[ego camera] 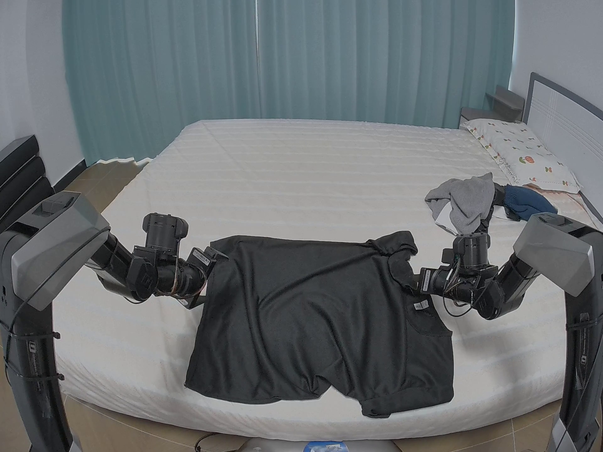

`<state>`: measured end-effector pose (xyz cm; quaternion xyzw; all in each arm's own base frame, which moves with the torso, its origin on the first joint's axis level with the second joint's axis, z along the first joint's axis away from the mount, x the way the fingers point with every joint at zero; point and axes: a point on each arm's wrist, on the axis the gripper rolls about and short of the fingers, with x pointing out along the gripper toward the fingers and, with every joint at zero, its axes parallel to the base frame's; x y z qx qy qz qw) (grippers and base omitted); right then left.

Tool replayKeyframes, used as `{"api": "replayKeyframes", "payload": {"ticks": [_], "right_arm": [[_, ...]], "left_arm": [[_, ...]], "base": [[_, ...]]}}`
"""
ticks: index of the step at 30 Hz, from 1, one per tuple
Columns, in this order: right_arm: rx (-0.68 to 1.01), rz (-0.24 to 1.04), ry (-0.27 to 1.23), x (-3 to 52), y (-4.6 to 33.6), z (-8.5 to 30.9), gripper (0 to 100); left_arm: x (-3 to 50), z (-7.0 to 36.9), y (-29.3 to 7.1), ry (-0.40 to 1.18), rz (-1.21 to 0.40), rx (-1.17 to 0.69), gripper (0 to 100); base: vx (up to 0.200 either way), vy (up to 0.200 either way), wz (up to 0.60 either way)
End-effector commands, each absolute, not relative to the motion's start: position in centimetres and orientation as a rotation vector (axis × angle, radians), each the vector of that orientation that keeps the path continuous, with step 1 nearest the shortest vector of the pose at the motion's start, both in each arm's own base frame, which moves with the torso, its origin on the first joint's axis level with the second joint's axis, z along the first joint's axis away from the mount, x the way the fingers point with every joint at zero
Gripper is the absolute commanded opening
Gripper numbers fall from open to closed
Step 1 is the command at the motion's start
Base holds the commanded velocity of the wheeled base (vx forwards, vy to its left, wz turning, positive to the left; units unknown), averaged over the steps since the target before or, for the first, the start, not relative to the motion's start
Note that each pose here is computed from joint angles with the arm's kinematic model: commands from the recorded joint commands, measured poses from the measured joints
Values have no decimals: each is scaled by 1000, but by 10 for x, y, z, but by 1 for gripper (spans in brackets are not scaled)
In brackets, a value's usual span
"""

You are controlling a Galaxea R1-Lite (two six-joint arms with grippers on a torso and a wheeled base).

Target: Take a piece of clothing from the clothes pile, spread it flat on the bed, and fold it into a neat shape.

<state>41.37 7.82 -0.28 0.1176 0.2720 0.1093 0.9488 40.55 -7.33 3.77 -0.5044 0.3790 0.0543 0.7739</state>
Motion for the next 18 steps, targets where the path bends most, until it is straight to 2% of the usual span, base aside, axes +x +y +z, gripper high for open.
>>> {"api": "replayKeyframes", "payload": {"ticks": [1, 13, 14, 18], "right_arm": [[233, 248, 538, 409, 86, 9, 100], [186, 269, 578, 409, 98, -8, 100], [186, 264, 580, 409, 96, -9, 0], [184, 258, 615, 408, 95, -12, 0]], "left_arm": [[402, 38, -72, 823, 120, -1091, 100], [398, 35, -74, 816, 108, -1090, 100], [398, 35, -74, 815, 107, -1090, 100], [398, 34, -74, 816, 108, -1090, 100]], "base": [[0, 0, 0], [0, 0, 0], [0, 0, 0], [0, 0, 0]]}}
